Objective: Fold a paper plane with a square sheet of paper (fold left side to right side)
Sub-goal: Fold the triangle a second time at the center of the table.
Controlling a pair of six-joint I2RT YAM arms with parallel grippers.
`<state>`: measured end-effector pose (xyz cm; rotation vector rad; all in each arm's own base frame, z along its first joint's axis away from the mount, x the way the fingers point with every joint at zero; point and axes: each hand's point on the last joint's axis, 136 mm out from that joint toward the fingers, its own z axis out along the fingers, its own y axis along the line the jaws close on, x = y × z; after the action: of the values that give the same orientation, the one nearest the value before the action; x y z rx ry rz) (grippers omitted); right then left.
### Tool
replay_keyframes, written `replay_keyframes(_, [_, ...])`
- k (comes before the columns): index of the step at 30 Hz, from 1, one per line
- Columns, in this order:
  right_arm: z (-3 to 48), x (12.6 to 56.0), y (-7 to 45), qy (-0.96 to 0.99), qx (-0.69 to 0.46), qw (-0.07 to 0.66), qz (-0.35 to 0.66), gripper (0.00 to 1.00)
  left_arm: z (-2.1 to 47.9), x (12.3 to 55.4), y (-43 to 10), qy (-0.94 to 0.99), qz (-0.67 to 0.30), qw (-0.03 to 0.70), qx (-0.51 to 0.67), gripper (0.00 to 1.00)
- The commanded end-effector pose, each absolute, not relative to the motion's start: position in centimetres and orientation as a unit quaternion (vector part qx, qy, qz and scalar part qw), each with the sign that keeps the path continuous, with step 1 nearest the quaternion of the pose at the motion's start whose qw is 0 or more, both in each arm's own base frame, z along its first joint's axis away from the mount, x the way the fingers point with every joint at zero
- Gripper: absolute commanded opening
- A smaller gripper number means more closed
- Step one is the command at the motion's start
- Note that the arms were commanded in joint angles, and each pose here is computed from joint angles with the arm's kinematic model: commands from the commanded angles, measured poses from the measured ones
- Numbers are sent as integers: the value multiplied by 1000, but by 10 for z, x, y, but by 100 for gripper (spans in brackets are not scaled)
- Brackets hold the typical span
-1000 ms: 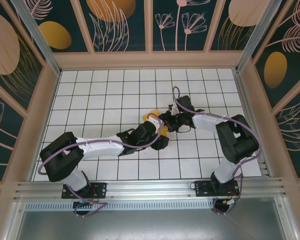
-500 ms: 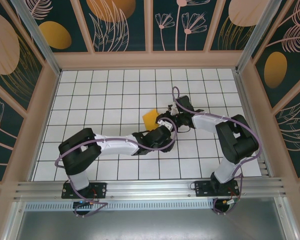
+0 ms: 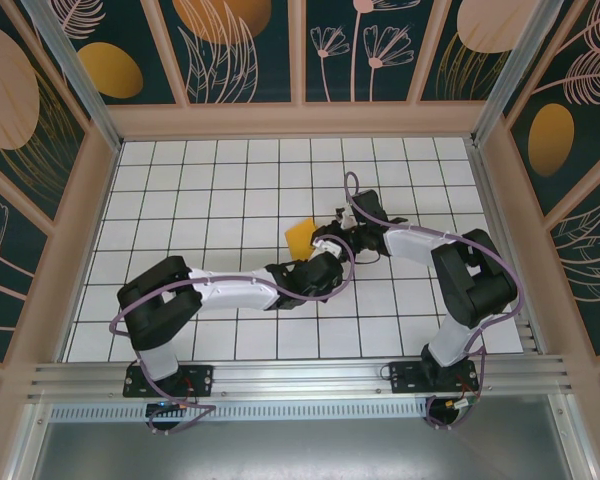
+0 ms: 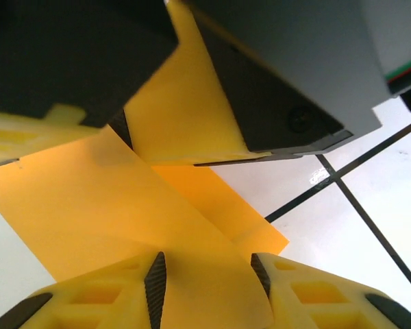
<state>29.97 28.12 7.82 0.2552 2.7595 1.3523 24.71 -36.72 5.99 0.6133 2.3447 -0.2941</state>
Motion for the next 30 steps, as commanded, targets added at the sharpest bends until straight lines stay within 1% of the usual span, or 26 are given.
replay_keyframes(1, [83, 300, 288, 895, 67, 28, 441, 42, 73, 249, -364, 899, -114, 354, 231, 35])
replay_keyframes(4, [80, 300, 287, 897, 66, 27, 436, 42, 75, 248, -364, 898, -117, 356, 229, 29])
replay_keyframes(8, [79, 300, 287, 899, 64, 27, 433, 42, 78, 248, -364, 898, -119, 358, 228, 24])
replay_keyframes(13, [78, 300, 287, 900, 61, 30, 431, 42, 69, 249, -352, 904, -91, 353, 225, 13])
replay_keyframes(19, [87, 305, 288, 896, 53, 45, 438, 44, 70, 244, -354, 902, -110, 349, 229, 4])
replay_keyframes(21, [94, 308, 289, 893, 48, 57, 444, 45, 70, 243, -357, 902, -118, 346, 230, 3])
replay_keyframes(23, [102, 313, 288, 891, 46, 72, 447, 47, 70, 243, -359, 901, -125, 345, 230, 2])
replay_keyframes(30, [134, 327, 263, 878, 61, 142, 454, 67, 80, 242, -355, 900, -195, 332, 204, 0])
